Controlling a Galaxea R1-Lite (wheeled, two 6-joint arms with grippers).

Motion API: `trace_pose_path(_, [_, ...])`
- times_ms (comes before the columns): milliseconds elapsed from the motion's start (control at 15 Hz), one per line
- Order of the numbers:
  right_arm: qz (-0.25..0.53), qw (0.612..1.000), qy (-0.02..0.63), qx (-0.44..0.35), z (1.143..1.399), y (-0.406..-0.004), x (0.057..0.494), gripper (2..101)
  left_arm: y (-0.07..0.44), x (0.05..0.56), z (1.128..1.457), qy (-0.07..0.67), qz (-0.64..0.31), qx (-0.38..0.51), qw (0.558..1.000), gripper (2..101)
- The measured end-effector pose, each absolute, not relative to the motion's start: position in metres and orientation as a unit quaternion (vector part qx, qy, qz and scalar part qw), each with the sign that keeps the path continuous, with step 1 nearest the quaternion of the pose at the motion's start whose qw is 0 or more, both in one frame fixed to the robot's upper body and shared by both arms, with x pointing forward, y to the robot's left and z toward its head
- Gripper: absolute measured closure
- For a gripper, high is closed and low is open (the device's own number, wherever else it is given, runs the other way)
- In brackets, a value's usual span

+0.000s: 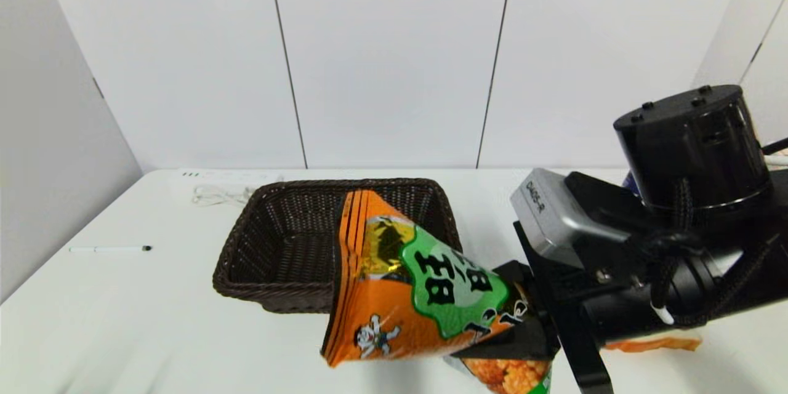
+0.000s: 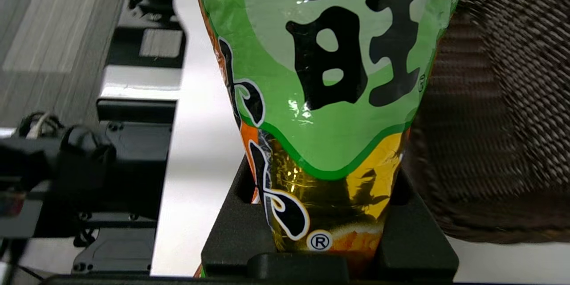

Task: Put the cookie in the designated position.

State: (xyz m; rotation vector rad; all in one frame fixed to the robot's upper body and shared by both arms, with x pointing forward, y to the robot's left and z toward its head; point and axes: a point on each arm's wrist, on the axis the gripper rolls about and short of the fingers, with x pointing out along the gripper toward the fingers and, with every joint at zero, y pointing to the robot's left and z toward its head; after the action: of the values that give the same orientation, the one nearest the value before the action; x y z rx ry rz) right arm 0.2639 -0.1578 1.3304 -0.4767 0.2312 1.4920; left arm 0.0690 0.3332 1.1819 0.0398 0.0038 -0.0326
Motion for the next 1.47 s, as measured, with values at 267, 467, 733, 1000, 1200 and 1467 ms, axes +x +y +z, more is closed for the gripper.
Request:
trace_pose_path(267, [0.689,0.682,0.057,-0.24,1.314,-0.154,0.249,75.4,0.333,0.069,1.182,0.002,-0.016,0.02,1.0,5.4])
trace_pose_path(467, [0.69,0.676,0.015,-0.259,1.297,-0.147,0.251,75.5,0.333,0.069,1.182,0.002,-0.016,0.02,1.0,5.4])
trace_pose_path(733, [0.69,0.675,0.018,-0.26,1.282,-0.132,0.266,75.5,0.333,0.069,1.182,0.002,-0.016,0.02,1.0,5.4])
trace_pose_path(1000, [0.693,0.672,0.04,-0.26,1.268,-0.114,0.284,75.6,0.333,0.069,1.182,0.002,-0.016,0.02,1.0,5.4])
trace_pose_path(1200, [0.695,0.668,0.056,-0.26,1.256,-0.099,0.299,75.6,0.333,0.069,1.182,0.002,-0.016,0.02,1.0,5.4])
trace_pose_path(1467, [0.695,0.668,0.059,-0.259,1.249,-0.08,0.316,60.7,0.333,0.069,1.182,0.002,-0.016,0.02,1.0,5.4])
